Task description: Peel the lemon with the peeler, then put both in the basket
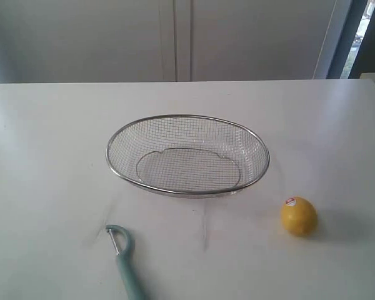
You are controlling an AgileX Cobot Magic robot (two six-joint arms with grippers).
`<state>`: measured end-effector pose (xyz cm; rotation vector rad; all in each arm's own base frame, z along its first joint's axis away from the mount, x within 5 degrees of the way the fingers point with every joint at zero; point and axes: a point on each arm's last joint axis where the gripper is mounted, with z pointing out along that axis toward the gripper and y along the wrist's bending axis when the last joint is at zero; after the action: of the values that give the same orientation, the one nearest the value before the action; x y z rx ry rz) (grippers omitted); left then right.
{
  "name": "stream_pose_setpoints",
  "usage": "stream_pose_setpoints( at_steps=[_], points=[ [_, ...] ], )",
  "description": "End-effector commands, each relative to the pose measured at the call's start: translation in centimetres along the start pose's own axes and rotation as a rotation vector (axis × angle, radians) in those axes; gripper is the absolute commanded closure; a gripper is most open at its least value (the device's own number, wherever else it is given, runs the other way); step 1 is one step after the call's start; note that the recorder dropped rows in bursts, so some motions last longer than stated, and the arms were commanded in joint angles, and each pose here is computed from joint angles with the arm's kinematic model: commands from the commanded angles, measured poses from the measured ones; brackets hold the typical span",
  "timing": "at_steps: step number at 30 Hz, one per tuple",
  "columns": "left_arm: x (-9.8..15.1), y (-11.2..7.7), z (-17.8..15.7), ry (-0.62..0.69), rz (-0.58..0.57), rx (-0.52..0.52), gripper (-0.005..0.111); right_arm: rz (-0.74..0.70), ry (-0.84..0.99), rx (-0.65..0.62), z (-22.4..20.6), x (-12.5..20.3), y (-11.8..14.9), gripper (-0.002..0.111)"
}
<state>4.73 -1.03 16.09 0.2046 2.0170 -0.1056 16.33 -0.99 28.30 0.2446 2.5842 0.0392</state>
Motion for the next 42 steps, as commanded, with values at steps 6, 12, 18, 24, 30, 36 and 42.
stream_pose_setpoints(
  at_steps=[6, 12, 18, 24, 30, 36, 42],
  points=[
    [0.3, 0.0, 0.1, 0.006, -0.005, 0.002, 0.107, -0.015, 0.040, -0.060, 0.8, -0.9, 0.7, 0.108],
    [0.3, 0.0, 0.1, 0.006, -0.005, 0.002, 0.107, -0.050, 0.080, -0.090, 1.2, -1.5, 1.6, 0.108],
    [0.3, 0.0, 0.1, 0.006, -0.005, 0.002, 0.107, -0.135, 0.133, -0.150, 2.1, -1.6, 3.9, 0.108],
    [0.3, 0.0, 0.1, 0.006, -0.005, 0.002, 0.107, -0.215, 0.167, -0.192, 2.6, -1.7, 6.1, 0.108],
    [0.3, 0.0, 0.1, 0.006, -0.005, 0.002, 0.107, -0.281, 0.200, -0.230, 3.0, -2.0, 8.7, 0.108],
    [0.3, 0.0, 0.1, 0.006, -0.005, 0.002, 0.107, -0.332, 0.240, -0.255, 3.8, -1.5, 10.9, 0.108],
    [0.3, 0.0, 0.1, 0.006, -0.005, 0.002, 0.107, -0.377, 0.273, -0.273, 5.1, -0.7, 13.0, 0.108]
  ],
)
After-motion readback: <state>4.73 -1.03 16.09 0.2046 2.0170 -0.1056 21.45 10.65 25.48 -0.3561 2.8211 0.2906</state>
